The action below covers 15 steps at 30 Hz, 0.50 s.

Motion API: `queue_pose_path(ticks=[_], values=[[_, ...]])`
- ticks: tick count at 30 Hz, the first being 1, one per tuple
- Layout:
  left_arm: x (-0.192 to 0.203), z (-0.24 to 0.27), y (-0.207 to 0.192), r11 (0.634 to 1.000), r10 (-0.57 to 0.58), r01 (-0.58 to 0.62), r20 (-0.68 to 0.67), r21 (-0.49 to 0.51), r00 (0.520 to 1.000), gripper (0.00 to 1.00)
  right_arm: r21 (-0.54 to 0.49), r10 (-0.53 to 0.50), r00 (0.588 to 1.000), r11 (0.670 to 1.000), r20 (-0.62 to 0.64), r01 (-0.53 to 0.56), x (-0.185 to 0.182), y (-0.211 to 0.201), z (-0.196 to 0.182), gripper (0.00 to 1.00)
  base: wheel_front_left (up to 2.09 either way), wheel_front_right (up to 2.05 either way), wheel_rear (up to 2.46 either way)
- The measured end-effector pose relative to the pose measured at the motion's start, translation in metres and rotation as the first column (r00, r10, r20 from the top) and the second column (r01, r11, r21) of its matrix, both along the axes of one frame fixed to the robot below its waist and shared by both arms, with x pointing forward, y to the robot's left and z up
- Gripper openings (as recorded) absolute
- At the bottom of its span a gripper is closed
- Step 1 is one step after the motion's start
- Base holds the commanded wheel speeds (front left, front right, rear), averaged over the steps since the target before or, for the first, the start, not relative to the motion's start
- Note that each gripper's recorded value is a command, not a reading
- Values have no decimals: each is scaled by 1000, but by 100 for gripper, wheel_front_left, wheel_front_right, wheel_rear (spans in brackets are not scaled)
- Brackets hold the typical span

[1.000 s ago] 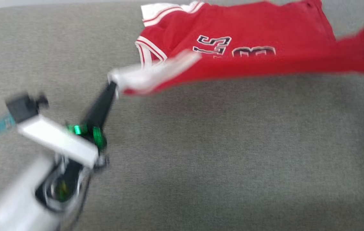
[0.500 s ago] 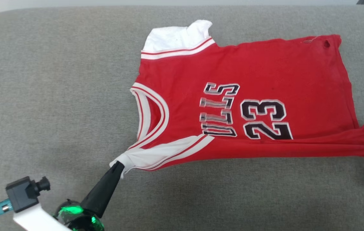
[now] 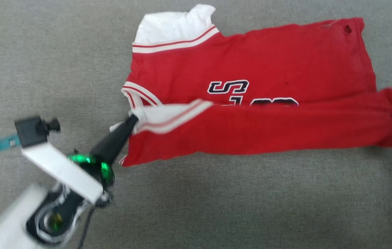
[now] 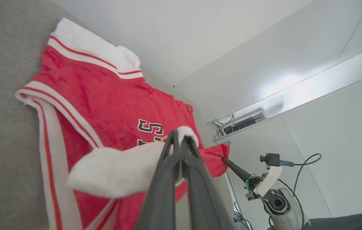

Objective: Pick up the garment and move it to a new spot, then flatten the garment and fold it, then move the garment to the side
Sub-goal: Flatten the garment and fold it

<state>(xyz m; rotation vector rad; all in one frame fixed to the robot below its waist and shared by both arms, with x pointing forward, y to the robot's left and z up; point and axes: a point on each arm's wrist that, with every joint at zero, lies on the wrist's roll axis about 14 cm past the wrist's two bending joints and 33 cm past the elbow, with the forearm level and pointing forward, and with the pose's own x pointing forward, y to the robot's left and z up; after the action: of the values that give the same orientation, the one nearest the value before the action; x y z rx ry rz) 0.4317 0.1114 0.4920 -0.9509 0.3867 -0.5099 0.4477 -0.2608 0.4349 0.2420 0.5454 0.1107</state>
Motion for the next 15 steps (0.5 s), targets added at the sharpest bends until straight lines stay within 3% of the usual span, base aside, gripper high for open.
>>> queue_pose_path(ticks=[5,12,15], values=[[32,-28,6,999,17,-14,-65,43,998,0,-19,-2,1000,1000,-24,1,21,0,-13,0,0,0,0],[47,-72,5,993,13,5,-146,121,989,0,-38,0,995,999,-97,-4,27,1,-45,0,0,0,0],[49,-86,8,980,3,26,-145,198,989,0,-43,1,995,999,-103,-5,29,0,-52,0,0,0,0]])
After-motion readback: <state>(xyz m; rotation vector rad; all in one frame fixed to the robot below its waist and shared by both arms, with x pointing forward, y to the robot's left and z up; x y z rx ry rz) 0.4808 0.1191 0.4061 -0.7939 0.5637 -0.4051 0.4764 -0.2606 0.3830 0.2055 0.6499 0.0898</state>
